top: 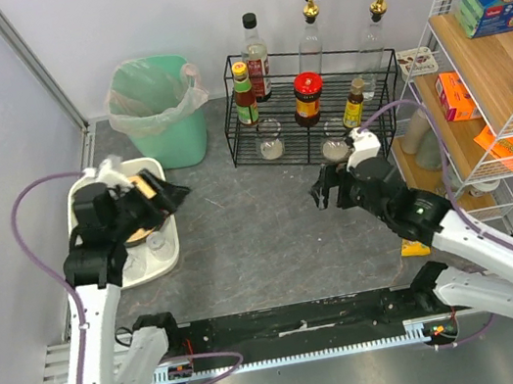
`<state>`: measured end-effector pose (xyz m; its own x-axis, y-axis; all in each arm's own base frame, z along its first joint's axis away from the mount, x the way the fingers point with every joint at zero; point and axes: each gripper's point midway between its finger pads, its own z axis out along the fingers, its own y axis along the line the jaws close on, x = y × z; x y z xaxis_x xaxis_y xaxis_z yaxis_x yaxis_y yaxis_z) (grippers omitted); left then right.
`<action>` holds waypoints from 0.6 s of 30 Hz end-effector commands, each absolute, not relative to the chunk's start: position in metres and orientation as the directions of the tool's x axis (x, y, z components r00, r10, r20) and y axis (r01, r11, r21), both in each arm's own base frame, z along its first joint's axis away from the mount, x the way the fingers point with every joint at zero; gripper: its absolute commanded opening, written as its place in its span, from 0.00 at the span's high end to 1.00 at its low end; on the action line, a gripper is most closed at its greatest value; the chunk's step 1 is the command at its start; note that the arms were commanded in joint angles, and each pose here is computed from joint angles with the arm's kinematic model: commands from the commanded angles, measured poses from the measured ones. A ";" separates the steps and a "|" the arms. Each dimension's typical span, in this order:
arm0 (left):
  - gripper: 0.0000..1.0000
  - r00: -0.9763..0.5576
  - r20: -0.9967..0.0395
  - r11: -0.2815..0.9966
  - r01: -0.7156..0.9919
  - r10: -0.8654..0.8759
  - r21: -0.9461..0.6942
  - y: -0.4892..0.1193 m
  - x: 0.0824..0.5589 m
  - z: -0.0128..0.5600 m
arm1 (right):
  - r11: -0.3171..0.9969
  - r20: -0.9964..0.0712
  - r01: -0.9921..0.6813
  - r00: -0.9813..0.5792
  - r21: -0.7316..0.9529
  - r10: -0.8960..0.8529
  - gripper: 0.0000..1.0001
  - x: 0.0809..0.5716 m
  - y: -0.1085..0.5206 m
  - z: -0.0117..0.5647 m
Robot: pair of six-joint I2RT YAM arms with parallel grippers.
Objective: Clear the kitchen counter
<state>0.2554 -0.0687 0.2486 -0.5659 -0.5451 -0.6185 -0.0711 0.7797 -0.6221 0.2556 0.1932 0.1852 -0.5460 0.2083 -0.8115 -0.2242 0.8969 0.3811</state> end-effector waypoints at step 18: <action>0.12 -0.565 -0.811 0.826 0.379 -0.151 -0.417 -0.140 0.175 0.290 | 0.935 -0.990 -0.328 -0.073 0.136 0.119 0.02 0.177 0.076 0.382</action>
<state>0.1761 -0.1740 0.2681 -0.6673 -0.1779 -0.7232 0.3989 0.7346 -0.5489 0.2026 0.0973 0.3373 -0.1858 0.0983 -0.9777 -0.2892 0.9454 0.1500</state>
